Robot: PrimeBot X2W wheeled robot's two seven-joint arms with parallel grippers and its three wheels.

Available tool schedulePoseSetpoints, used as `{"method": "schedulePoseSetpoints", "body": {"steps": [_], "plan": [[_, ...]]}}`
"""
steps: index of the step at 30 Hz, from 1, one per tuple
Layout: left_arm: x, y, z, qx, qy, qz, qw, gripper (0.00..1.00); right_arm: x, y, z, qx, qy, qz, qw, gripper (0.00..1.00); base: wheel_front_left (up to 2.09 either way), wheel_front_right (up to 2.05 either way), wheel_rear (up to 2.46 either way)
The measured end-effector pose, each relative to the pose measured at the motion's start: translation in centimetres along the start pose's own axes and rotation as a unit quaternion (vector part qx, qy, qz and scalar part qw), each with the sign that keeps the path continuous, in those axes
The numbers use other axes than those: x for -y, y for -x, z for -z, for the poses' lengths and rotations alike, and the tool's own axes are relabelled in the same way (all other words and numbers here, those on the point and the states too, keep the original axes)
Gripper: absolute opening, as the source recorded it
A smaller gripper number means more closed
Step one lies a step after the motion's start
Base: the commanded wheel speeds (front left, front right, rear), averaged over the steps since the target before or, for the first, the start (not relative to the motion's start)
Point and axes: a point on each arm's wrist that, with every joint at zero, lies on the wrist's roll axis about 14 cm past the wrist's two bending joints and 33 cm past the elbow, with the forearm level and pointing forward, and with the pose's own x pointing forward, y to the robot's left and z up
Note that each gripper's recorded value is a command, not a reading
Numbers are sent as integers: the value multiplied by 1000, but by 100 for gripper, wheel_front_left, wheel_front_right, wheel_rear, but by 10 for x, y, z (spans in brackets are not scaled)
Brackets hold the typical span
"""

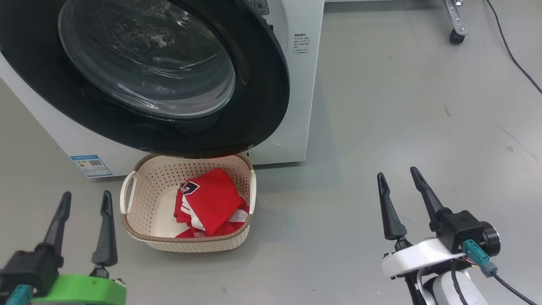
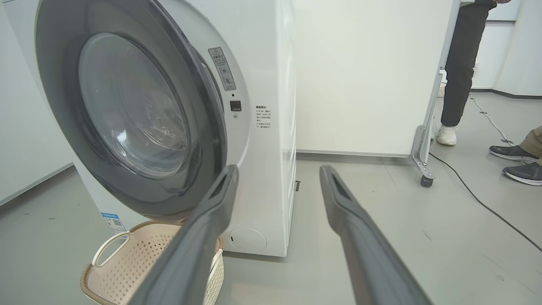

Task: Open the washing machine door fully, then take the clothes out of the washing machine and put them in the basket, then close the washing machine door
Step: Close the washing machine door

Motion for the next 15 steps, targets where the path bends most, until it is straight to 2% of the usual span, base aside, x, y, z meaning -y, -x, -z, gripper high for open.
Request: {"method": "schedulePoseSetpoints", "body": {"steps": [5,15], "plan": [[3,9,16,-23,-21,-7,999,100,3,5,4,-6,4,7,1000,100,0,0,0],[18,25,42,-58,-10,-12,998,100,7,19,9,-16,9,19,1000,100,0,0,0]]}}
